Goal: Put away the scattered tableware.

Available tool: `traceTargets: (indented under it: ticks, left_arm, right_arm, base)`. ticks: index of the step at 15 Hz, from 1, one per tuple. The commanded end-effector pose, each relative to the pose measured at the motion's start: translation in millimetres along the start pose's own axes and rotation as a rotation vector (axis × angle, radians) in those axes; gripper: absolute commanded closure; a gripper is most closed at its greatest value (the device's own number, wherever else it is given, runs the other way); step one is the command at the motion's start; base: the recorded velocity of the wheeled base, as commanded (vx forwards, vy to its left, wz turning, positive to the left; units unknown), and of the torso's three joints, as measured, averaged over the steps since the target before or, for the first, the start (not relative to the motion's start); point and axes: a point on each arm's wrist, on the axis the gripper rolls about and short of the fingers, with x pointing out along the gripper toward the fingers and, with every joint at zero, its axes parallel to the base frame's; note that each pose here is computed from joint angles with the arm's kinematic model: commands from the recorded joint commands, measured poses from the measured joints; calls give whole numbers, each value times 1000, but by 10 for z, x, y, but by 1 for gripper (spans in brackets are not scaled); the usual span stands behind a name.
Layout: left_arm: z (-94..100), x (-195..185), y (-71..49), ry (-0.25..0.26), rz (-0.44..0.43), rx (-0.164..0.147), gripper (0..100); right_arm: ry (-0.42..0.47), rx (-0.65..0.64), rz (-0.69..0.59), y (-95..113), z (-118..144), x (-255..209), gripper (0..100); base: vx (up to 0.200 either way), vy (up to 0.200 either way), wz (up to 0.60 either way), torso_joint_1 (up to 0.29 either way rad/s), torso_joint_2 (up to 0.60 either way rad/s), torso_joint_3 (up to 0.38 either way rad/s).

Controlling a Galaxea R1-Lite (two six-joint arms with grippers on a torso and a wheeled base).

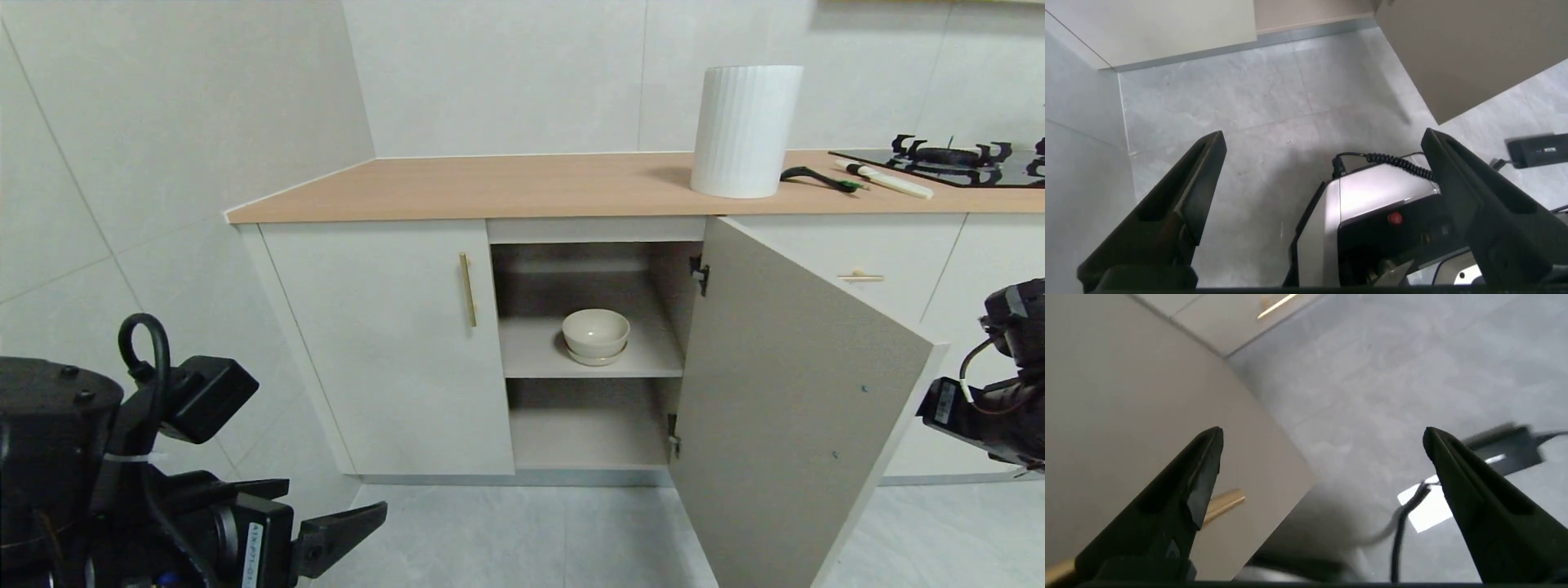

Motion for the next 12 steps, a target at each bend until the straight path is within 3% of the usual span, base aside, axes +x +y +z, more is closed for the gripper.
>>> traceTargets:
  ticks: [1, 6, 8, 12]
  left_arm:
    - [6, -11, -1, -3, -8, -3, 0]
    - [30, -49, -5, -29, -21, -8, 0]
    - [33, -48, 2, -32, -16, -11, 0]
    - [67, -39, 31, -45, 0, -27, 0]
  right_arm:
    - [24, -39, 36, 149, -79, 19, 0]
    - [50, -196, 182, 717, -280, -44, 0]
    - [58, -278, 265, 1111, -347, -24, 0]
    - [78, -359, 313, 1562, -430, 216, 0]
  base:
    - [0, 0, 0, 0, 0, 0]
    - [0, 0, 0, 0, 0, 0]
    - [0, 0, 0, 0, 0, 0]
    - [0, 0, 0, 0, 0, 0]
